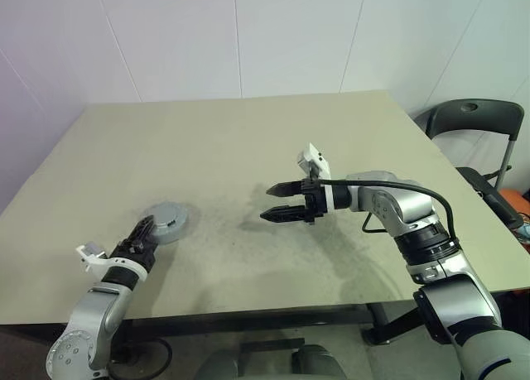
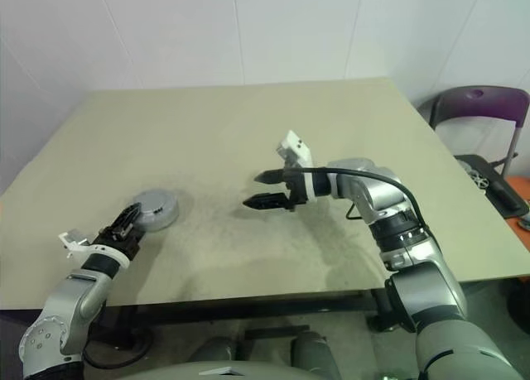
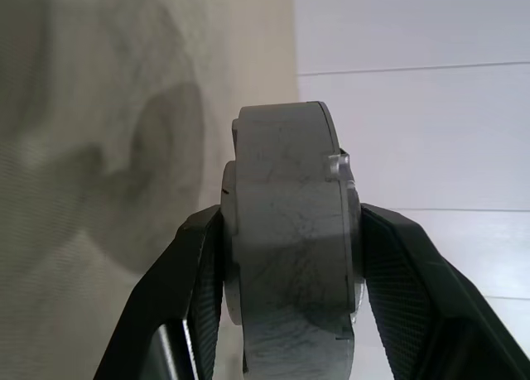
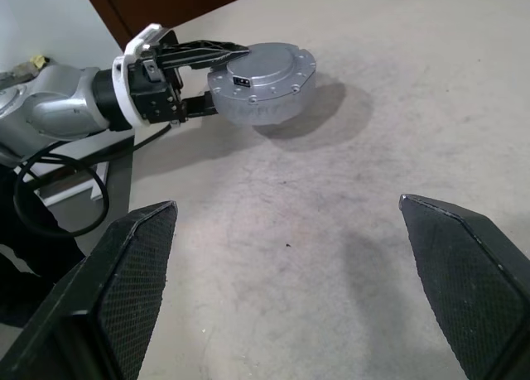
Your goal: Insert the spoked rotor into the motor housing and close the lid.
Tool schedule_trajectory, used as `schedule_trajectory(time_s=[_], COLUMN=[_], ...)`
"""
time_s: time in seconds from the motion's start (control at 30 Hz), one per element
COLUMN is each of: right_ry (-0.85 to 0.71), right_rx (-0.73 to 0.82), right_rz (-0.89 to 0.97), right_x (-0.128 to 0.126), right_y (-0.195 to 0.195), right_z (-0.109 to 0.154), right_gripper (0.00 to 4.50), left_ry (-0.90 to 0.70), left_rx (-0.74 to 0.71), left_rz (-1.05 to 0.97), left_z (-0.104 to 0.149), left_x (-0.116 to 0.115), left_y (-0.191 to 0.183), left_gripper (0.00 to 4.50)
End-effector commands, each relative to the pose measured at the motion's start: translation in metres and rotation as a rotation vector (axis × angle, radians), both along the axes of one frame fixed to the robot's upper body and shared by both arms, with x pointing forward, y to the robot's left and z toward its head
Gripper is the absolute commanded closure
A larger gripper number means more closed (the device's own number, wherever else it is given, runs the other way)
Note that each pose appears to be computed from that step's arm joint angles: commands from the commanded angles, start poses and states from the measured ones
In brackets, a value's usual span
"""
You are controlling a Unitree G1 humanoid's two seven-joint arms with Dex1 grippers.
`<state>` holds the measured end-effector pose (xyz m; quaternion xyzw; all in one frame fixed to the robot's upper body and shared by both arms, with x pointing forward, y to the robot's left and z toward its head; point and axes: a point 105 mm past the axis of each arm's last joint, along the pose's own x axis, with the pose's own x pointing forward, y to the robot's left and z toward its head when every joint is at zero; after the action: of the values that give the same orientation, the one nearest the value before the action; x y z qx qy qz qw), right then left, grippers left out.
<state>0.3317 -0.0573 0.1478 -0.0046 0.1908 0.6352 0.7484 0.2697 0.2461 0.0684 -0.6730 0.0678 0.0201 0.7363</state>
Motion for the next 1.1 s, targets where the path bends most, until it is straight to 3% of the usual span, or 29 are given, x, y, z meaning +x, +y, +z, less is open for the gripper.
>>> schedule_trajectory(time_s=[0.03, 0.23, 0.37, 0.47, 0.87, 1.03, 1.1], right_ry=[-0.025, -0.026, -0.030, -0.030, -0.048, -0.063, -0.065], right_rx=[0.030, 0.025, 0.019, 0.013, -0.006, -0.030, -0.033], right_rz=[0.015, 0.016, 0.012, 0.013, 0.007, 0.001, -0.004], right_x=[0.000, 0.000, 0.001, 0.001, 0.006, 0.009, 0.010], right_y=[0.003, 0.004, 0.004, 0.003, -0.003, -0.008, -0.011], right_z=[0.009, 0.007, 0.005, 0.003, -0.002, -0.007, -0.008], right_gripper=[0.00, 0.00, 0.00, 0.00, 0.00, 0.00, 0.00], left_ry=[-0.027, 0.005, 0.075, 0.112, 0.334, 0.386, 0.384], left_rx=[0.003, 0.031, 0.106, 0.083, 0.078, 0.232, 0.386], left_rz=[0.046, 0.011, -0.038, -0.006, -0.109, -0.223, -0.313], left_z=[0.014, 0.017, 0.010, 0.008, 0.000, -0.004, -0.004], left_x=[0.007, 0.013, 0.011, 0.009, -0.036, -0.052, -0.055], left_y=[0.009, -0.001, -0.007, -0.006, -0.046, -0.057, -0.065], left_gripper=[2.39, 2.39, 1.10, 0.04, 0.04, 0.04, 0.04])
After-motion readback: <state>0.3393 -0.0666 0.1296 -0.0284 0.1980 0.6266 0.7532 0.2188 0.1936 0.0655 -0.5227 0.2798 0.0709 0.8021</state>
